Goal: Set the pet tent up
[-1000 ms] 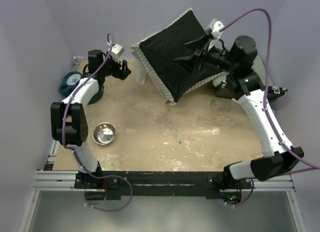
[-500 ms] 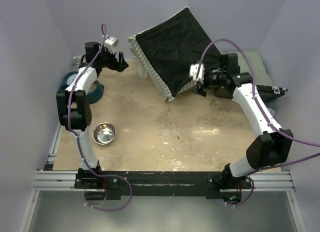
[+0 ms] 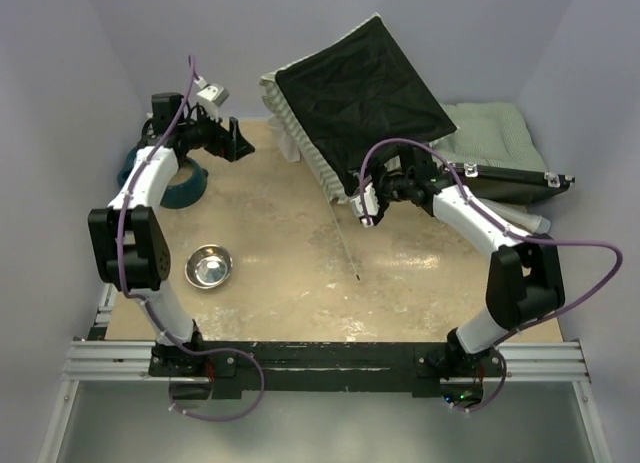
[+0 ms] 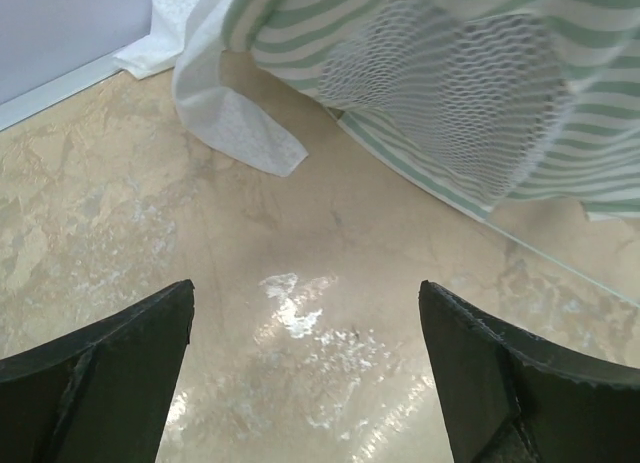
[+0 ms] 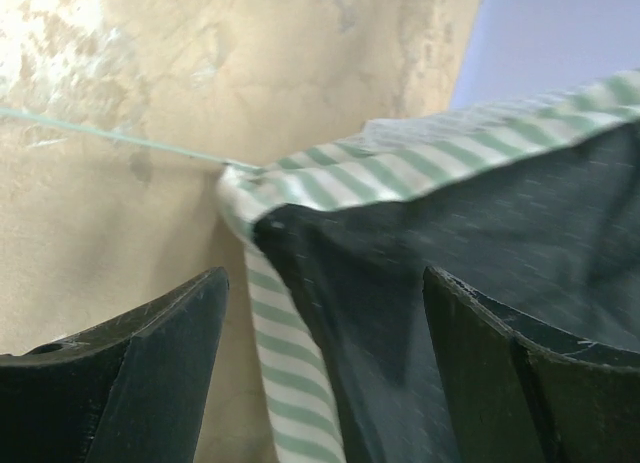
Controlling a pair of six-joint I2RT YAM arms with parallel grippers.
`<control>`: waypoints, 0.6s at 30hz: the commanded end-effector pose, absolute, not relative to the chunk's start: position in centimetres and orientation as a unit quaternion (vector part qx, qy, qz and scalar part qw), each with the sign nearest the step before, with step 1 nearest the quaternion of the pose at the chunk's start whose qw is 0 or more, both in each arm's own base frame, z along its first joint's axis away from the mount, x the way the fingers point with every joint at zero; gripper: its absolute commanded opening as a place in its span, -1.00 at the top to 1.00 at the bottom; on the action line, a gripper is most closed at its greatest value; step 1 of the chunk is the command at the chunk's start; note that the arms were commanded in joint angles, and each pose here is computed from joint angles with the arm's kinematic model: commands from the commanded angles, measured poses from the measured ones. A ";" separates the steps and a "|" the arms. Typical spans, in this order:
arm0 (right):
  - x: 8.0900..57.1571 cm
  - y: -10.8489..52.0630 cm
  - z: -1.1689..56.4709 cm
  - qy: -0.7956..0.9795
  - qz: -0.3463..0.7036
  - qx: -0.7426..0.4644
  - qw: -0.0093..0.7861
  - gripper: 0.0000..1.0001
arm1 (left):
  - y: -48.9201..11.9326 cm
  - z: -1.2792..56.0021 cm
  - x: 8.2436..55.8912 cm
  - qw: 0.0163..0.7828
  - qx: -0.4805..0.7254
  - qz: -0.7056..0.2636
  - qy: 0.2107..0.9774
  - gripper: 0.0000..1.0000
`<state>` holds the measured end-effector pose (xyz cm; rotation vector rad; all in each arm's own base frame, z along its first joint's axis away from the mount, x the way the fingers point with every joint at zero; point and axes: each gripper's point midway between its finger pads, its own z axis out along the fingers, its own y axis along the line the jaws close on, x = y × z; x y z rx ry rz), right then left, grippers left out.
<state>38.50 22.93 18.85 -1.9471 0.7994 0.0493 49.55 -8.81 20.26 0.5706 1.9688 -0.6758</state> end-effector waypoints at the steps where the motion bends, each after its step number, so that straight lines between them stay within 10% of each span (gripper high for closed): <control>1: 40.4 23.6 18.6 0.262 -0.041 -0.823 0.502 -0.64 | -9.6 24.0 46.7 0.497 0.259 -0.294 0.774 -0.98; 5: 41.7 24.5 20.1 0.250 -0.061 -0.800 0.543 -0.34 | -10.7 24.8 44.0 0.489 0.274 -0.326 0.761 -0.99; 10: 41.0 25.7 22.7 0.272 -0.003 -0.770 0.577 1.00 | -11.1 26.0 40.6 0.508 0.284 -0.324 0.746 -0.99; 18: 37.7 27.2 29.2 0.342 0.141 -0.714 0.594 1.00 | -11.3 31.7 38.1 0.556 0.293 -0.308 0.714 -0.99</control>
